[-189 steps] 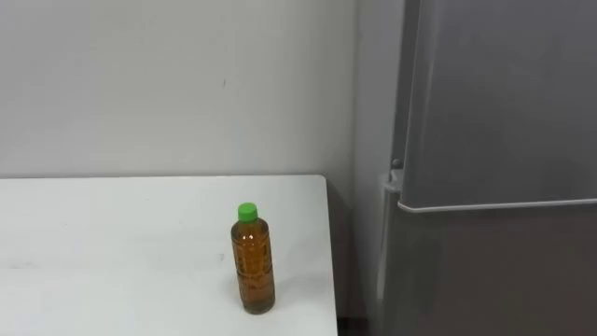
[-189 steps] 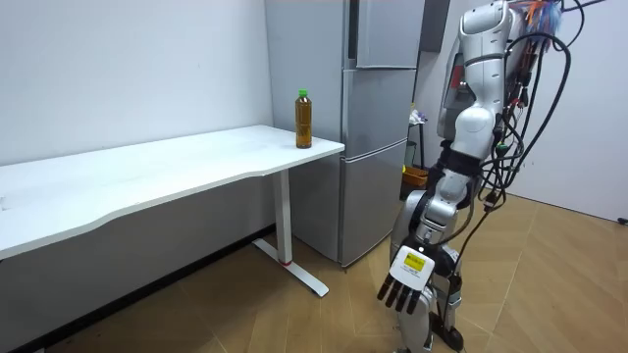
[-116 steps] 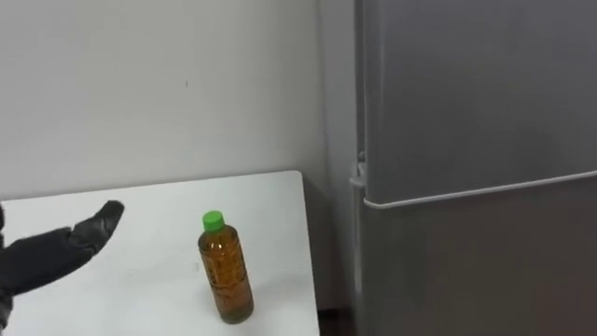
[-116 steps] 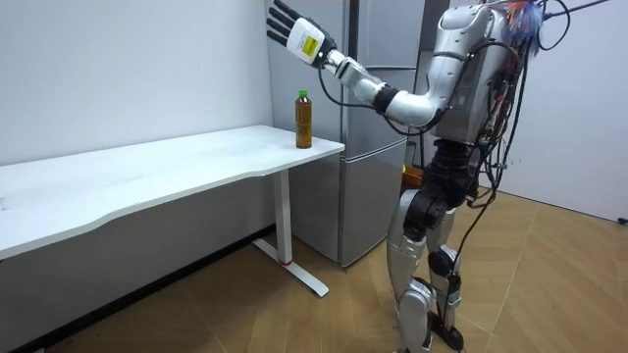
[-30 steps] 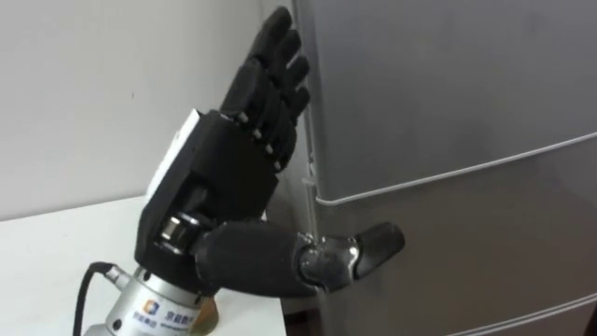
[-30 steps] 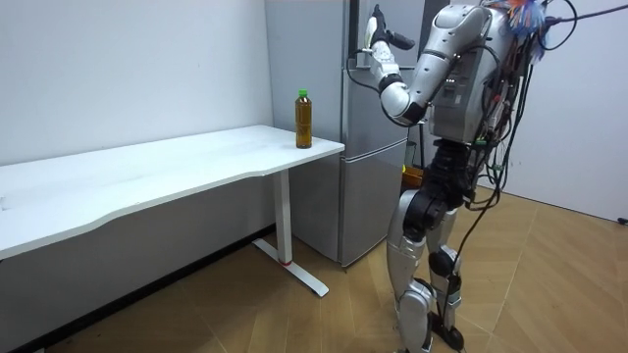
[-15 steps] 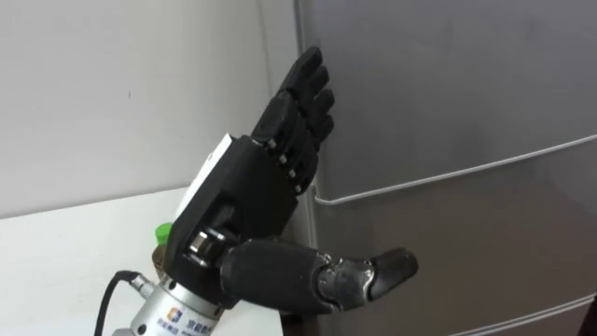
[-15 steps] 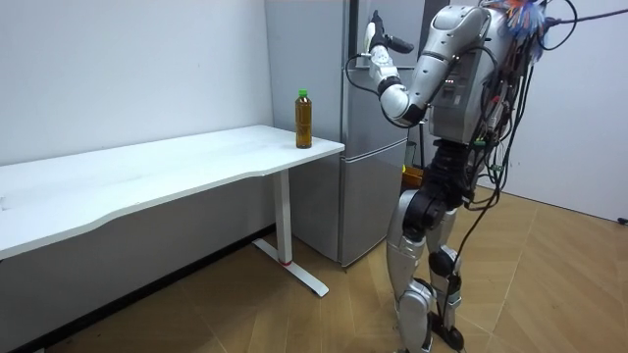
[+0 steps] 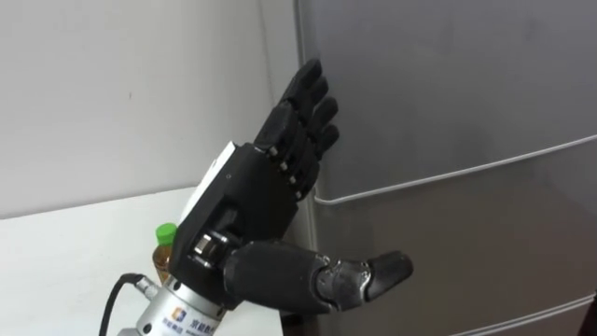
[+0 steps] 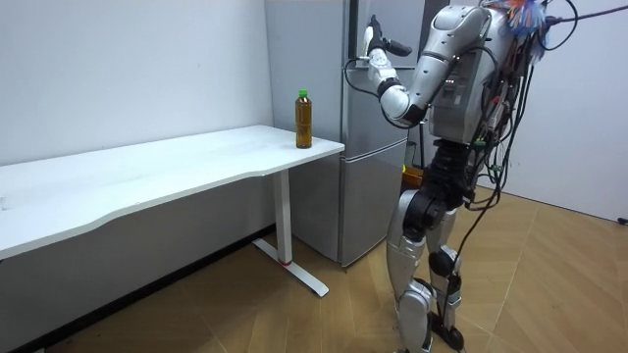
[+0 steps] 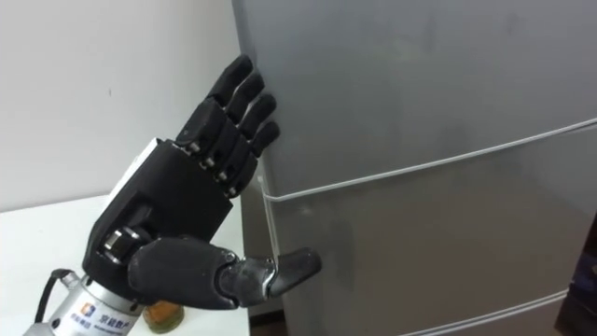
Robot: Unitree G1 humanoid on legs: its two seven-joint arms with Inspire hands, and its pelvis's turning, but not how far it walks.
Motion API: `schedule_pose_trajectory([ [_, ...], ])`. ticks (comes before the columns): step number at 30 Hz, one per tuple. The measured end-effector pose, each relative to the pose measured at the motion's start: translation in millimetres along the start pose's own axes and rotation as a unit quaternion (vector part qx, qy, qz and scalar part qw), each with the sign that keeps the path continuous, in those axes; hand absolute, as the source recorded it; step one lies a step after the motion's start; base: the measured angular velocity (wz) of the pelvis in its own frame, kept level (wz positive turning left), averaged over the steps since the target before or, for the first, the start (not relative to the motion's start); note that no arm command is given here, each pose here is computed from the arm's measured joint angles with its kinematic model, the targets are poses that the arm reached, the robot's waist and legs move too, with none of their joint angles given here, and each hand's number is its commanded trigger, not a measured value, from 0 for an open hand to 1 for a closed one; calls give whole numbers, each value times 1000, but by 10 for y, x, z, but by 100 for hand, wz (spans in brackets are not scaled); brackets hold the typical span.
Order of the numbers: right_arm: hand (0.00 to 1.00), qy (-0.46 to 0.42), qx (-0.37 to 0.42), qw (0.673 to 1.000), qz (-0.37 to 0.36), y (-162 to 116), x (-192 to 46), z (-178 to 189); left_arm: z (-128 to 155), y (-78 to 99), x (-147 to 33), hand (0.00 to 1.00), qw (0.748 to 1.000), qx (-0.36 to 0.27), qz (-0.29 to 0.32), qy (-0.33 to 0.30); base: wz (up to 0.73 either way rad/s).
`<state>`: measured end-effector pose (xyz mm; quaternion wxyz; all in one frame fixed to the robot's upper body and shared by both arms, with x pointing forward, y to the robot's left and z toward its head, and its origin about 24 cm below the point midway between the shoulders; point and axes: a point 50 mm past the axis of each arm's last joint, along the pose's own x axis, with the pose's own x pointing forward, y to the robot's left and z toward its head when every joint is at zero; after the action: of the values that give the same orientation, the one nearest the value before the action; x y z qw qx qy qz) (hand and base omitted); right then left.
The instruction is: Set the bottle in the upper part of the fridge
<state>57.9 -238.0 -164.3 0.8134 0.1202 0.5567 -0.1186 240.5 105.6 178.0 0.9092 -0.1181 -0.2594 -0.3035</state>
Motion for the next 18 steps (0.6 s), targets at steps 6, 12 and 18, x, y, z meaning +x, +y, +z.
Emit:
schedule_pose_trajectory([
  [6,0,1,1,1000,5,1,-2,-9,11,-3,0,0,1000,2,-1,-2,0],
  [12,0,-3,-1,1000,3,-1,-3,-7,42,34,-6,0,1000,22,6,-6,0],
  [18,0,-6,-3,1000,0,-6,-4,-4,67,75,-14,0,999,33,14,-9,0],
])
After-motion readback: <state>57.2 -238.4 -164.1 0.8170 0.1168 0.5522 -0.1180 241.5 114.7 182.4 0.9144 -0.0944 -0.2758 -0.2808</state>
